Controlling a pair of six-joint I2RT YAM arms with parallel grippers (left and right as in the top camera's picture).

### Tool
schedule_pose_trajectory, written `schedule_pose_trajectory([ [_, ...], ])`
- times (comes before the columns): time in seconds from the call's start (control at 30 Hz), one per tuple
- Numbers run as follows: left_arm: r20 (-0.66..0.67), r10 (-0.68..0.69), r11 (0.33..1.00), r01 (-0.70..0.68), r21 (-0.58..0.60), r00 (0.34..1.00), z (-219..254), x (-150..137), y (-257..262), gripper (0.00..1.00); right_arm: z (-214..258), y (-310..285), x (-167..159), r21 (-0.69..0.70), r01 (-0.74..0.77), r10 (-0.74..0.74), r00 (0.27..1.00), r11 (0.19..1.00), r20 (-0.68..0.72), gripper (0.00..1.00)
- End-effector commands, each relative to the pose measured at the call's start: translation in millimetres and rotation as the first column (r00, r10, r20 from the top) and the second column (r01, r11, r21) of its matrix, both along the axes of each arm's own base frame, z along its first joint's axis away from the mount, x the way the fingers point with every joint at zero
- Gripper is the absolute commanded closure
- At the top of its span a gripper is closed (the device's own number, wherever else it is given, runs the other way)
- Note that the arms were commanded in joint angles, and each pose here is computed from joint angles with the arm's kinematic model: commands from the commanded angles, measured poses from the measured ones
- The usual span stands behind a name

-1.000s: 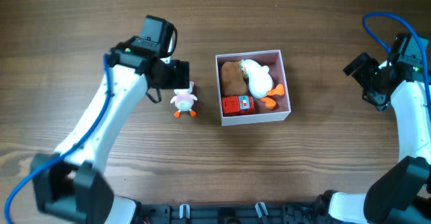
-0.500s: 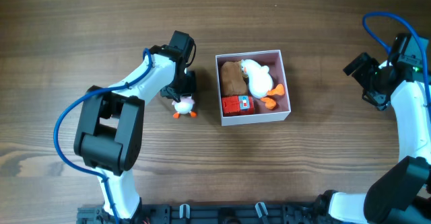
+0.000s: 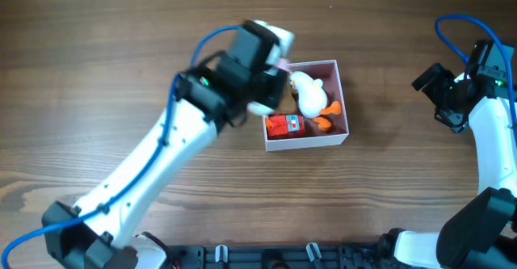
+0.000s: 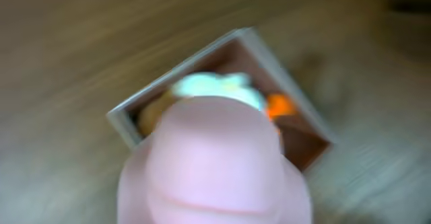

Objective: Pack container
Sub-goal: 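Grasp the small pink-hat duck with the left gripper and place it in the box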

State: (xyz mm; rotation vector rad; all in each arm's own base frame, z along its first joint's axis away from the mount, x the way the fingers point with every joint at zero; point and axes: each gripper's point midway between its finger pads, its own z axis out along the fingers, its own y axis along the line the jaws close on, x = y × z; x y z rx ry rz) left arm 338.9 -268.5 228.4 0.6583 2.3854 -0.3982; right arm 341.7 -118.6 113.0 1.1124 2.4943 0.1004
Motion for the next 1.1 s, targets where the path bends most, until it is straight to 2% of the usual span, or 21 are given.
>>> schedule_pose_trajectory([
  [0.0, 0.104, -0.346, 0.927, 0.322, 0.193, 0.933, -21.8, -29.3, -56.5, 0.96, -4.9, 3.0, -0.3, 0.014, -0.001, 0.001, 1.000, 1.000, -0.009, 0.00],
  [0.03, 0.110, -0.419, 0.892, 0.386, 0.237, 0.901, -37.9, -30.2, -73.3, 0.96, -4.9, 3.0, -0.3, 0.014, -0.001, 0.001, 1.000, 1.000, -0.009, 0.00],
  [0.1, 0.118, -0.481, 0.853, 0.433, 0.290, 0.869, -59.5, -24.3, -88.3, 0.96, -4.9, 3.0, -0.3, 0.014, -0.001, 0.001, 1.000, 1.000, -0.009, 0.01],
  [0.13, 0.113, -0.512, 0.830, 0.457, 0.318, 0.851, -75.3, -19.7, -95.2, 0.91, -4.9, 3.0, -0.3, 0.014, -0.001, 0.001, 1.000, 1.000, -0.009, 0.00],
  [0.17, 0.108, -0.533, 0.814, 0.474, 0.336, 0.839, -86.8, -16.2, -99.3, 0.68, -4.8, 2.9, -0.2, 0.014, -0.001, 0.001, 1.000, 1.000, -0.009, 0.00],
  [0.2, 0.096, -0.551, 0.798, 0.489, 0.353, 0.829, -103.7, -11.8, -104.2, 0.64, -4.7, 2.9, -0.2, 0.014, -0.001, 0.001, 1.000, 1.000, -0.009, 0.00],
  [0.3, 0.062, -0.570, 0.774, 0.511, 0.373, 0.819, -132.9, -8.6, -109.7, 0.67, -4.9, 3.0, -0.3, 0.014, -0.001, 0.001, 1.000, 1.000, -0.009, 0.00],
  [0.4, 0.030, -0.581, 0.763, 0.531, 0.367, 0.813, -143.0, -14.9, -111.6, 0.67, -4.9, 3.0, -0.3, 0.014, -0.001, 0.001, 1.000, 1.000, -0.009, 0.00],
  [0.5, 0.016, -0.591, 0.755, 0.546, 0.362, 0.807, -144.7, -20.7, -112.9, 0.57, -4.9, 3.0, -0.3, 0.014, -0.001, 0.001, 1.000, 1.000, -0.009, 0.00],
  [0.57, 0.007, -0.593, 0.751, 0.550, 0.365, 0.805, -145.8, -23.3, -112.7, 0.45, -4.9, 3.0, -0.3, 0.014, -0.001, 0.001, 1.000, 1.000, -0.009, 0.00],
  [0.6, 0.012, -0.594, 0.752, 0.550, 0.364, 0.805, -143.4, -23.4, -113.0, 0.25, -4.9, 3.0, -0.3, 0.014, -0.001, 0.001, 1.000, 1.000, -0.009, 0.00],
  [0.63, 0.023, -0.587, 0.761, 0.542, 0.357, 0.809, -137.4, -22.8, -113.1, 0.00, -4.9, 3.0, -0.3, 0.014, -0.001, 0.001, 1.000, 1.000, -0.009, 0.00],
  [0.77, 0.137, -0.489, 0.838, 0.420, 0.349, 0.861, -93.2, -8.4, -106.7, 0.00, -4.9, 3.0, -0.3, 0.014, -0.001, 0.001, 1.000, 1.000, -0.009, 0.01],
  [0.87, 0.233, -0.450, 0.867, 0.360, 0.344, 0.862, -49.9, -4.5, -98.0, 0.00, -4.9, 3.0, -0.3, 0.014, -0.001, 0.001, 1.000, 1.000, -0.009, 0.00],
  [0.97, 0.326, -0.268, 0.940, 0.171, 0.296, 0.907, -3.0, 4.0, -70.4, 0.00, -4.7, 2.9, -0.2, 0.014, -0.001, 0.001, 1.000, 1.000, -0.009, 0.00],
  [1.07, 0.327, -0.052, 0.965, -0.037, 0.259, 0.944, 20.7, 6.0, -21.4, 0.00, -4.9, 3.0, -0.3, 0.014, -0.001, 0.001, 1.000, 1.000, -0.009, 0.00],
])
